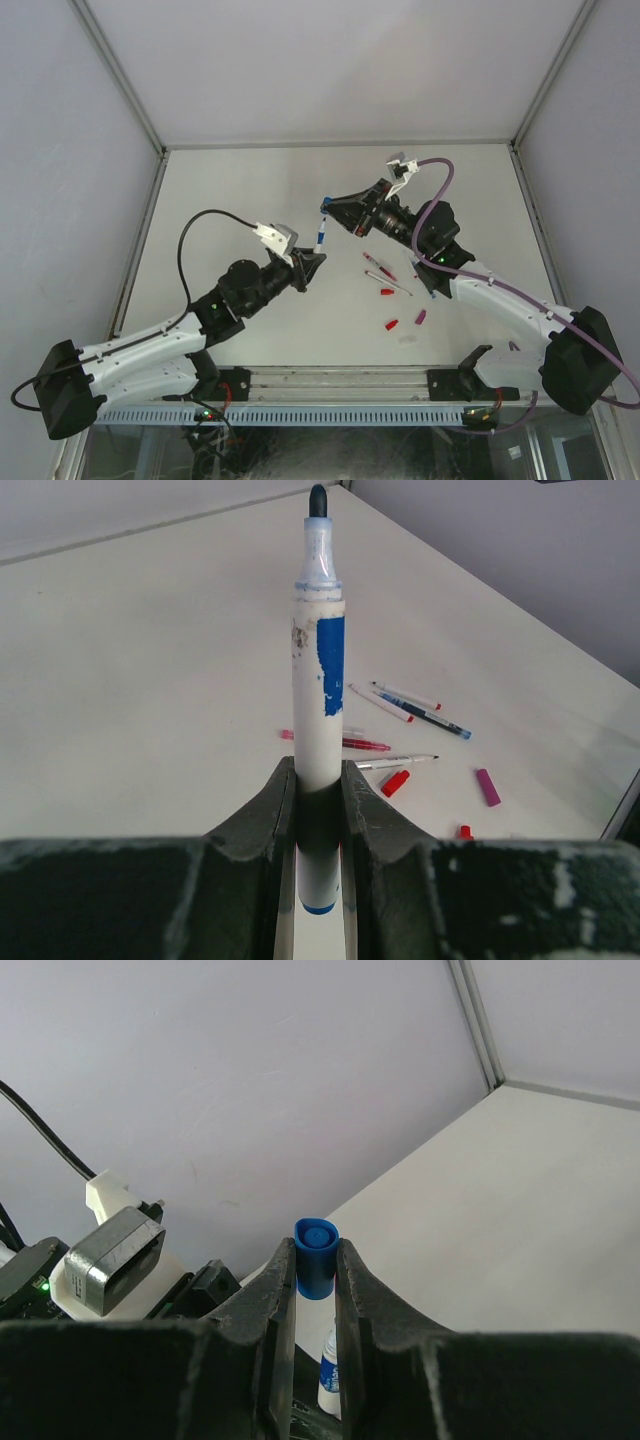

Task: Insert the pens into the pen caps
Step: Insert the pen cap onto the pen.

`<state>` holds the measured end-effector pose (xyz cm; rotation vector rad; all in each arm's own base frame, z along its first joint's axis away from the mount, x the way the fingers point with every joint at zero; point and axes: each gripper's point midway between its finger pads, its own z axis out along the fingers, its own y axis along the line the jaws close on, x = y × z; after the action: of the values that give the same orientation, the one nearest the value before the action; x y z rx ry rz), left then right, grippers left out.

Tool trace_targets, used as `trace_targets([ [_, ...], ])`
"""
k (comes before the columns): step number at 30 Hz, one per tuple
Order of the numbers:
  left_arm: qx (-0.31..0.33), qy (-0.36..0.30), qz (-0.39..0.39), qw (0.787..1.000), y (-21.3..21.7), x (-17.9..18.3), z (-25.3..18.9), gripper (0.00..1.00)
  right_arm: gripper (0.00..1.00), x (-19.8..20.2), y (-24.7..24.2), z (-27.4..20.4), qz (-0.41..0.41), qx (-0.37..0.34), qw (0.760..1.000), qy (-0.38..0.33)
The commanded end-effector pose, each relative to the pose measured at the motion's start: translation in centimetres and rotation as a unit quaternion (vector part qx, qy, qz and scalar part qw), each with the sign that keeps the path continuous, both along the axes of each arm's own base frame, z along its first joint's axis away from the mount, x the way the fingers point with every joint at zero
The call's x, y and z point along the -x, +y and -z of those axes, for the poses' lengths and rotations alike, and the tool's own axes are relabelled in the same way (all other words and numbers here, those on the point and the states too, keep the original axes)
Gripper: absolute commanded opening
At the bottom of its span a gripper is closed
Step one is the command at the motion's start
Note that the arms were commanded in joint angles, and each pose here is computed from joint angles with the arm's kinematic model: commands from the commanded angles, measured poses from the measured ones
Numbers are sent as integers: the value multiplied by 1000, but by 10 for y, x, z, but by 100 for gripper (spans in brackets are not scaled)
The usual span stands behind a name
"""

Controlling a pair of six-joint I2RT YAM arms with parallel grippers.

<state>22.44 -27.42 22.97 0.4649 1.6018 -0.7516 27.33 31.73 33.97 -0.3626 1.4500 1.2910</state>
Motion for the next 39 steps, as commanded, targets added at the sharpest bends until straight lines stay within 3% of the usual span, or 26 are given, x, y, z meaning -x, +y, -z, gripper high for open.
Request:
trace_targets([
  [1, 22, -31, 10, 999, -2, 3, -18, 0, 0, 1, -4, -32, 6, -26, 999, -31],
  [39, 18, -29, 2, 999, 0, 1, -18, 0, 0, 6, -1, -3, -7, 6, 1000, 11],
])
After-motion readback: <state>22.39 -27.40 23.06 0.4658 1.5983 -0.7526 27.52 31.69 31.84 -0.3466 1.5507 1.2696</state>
